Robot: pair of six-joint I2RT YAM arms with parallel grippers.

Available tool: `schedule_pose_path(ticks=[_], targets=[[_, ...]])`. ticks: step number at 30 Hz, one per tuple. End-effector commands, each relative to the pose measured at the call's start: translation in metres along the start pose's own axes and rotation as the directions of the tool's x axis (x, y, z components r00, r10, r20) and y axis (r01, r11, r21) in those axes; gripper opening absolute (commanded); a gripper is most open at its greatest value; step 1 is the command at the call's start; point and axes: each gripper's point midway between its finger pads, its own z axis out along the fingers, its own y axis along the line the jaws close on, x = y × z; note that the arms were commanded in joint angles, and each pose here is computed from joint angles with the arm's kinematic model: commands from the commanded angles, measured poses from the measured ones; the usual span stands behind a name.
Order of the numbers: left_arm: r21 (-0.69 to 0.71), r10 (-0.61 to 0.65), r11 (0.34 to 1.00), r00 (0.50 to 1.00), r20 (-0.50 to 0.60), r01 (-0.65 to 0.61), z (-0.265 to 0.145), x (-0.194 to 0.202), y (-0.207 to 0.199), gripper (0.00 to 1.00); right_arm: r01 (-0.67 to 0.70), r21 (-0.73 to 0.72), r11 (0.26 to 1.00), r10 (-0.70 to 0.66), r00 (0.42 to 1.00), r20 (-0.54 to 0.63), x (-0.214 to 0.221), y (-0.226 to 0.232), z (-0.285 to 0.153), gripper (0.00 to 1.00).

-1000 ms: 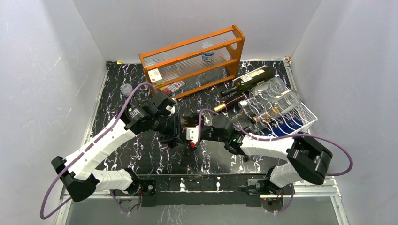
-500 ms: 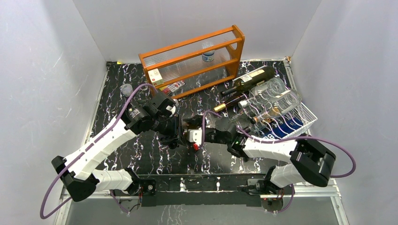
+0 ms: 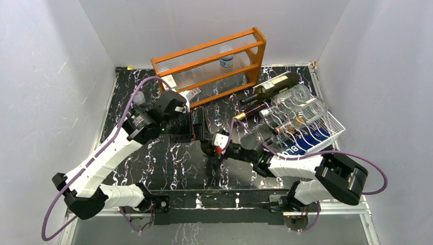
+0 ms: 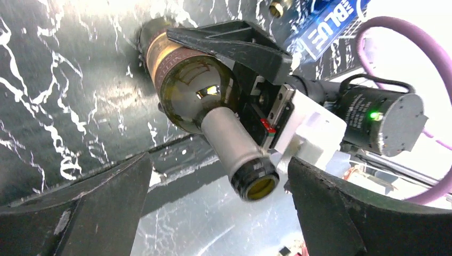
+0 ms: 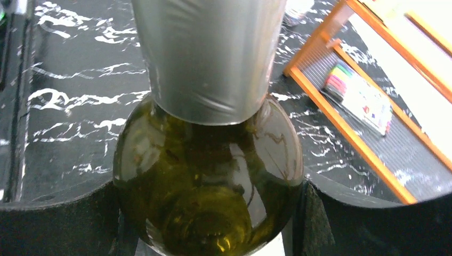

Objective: Take the wine bottle off the wine rack

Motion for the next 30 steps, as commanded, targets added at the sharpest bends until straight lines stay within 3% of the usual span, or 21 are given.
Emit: schedule_pose_path(ticks=[1,5,10,17,22,26,30], targets=[[0.066,0.068,0.994,0.98,0.189,-0.082,-0.02,-0.028,-0.011,0.98,-0.163,0.263,0.951,0.108,0.972,0.211,-0.059,-0.058,-0.006,0.53],[0.165,0.103,0.971,0.922,0.372,-0.175,-0.031,-0.04,-0.016,0.98,-0.278,0.32,0.906,0.216,0.952,0.214,-0.054,-0.07,-0.005,0.51],[0.215,0.17,0.923,0.84,0.515,-0.318,-0.029,-0.051,-0.025,0.98,-0.345,0.33,0.878,0.289,0.934,0.208,-0.051,-0.075,-0.003,0.5],[0.211,0.275,0.855,0.759,0.59,-0.473,0.005,-0.07,-0.045,0.88,-0.329,0.319,0.889,0.279,0.941,0.193,-0.052,-0.073,-0.008,0.52],[0.235,0.274,0.817,0.714,0.644,-0.526,0.021,-0.074,-0.054,0.73,-0.351,0.317,0.881,0.295,0.932,0.212,-0.054,-0.073,-0.011,0.55],[0.21,0.266,0.826,0.691,0.673,-0.523,0.036,-0.075,-0.043,0.59,-0.359,0.31,0.88,0.3,0.928,0.223,-0.06,-0.074,-0.012,0.58],[0.151,0.311,0.819,0.649,0.694,-0.554,0.056,-0.083,-0.038,0.59,-0.366,0.298,0.881,0.309,0.925,0.222,-0.065,-0.074,-0.013,0.6]])
